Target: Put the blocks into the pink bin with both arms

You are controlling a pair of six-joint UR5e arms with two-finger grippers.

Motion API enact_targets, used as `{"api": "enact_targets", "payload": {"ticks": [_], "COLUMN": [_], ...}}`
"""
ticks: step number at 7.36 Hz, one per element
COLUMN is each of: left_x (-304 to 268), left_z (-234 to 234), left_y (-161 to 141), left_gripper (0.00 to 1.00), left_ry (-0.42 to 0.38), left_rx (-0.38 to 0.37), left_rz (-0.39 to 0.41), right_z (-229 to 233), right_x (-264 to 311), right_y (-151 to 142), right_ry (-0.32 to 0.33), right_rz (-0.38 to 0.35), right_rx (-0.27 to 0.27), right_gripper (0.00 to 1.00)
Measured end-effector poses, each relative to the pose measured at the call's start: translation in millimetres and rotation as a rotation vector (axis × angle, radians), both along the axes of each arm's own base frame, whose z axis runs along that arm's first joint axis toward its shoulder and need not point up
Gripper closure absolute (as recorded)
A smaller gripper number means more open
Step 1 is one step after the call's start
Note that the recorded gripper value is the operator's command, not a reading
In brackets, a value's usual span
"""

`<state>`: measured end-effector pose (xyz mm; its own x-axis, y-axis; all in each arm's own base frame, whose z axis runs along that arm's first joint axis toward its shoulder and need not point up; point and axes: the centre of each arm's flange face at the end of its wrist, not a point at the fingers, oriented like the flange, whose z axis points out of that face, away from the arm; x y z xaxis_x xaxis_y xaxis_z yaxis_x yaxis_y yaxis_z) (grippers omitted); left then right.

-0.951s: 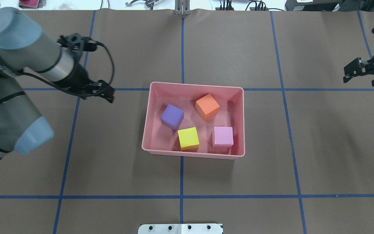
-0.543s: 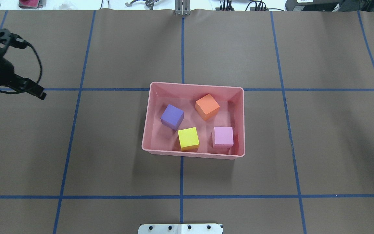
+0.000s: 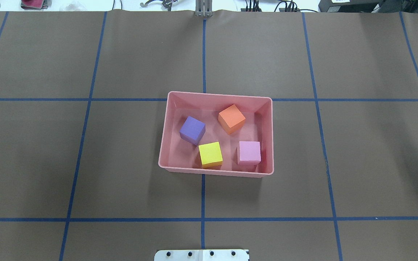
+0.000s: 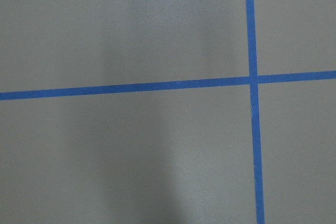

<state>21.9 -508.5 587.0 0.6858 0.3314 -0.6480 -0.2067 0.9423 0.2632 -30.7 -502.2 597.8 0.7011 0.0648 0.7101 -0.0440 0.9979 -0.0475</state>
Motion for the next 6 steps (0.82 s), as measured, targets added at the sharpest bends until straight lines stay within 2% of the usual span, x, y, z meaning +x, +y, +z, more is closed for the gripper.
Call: {"api": "enact_targets", "payload": {"ticks": [2, 6], "left_x": [-51.5, -69.1], "left_z": [52.3, 86.8], "left_y": [4.0, 12.7], "left_gripper": [0.01, 0.01], "left_ry": [-0.004, -0.007], "left_rx": [-0.034, -0.093], "left_rz": [-0.027, -0.047], "right_z": [2.6, 1.4], "right_x": [7.2, 12.9], "right_y": [-0.6, -2.0], "right_ry": [0.001, 0.001], "right_rz": [-0.002, 0.007], "right_rx": [0.012, 0.017], "right_gripper": [0.00, 0.00]}}
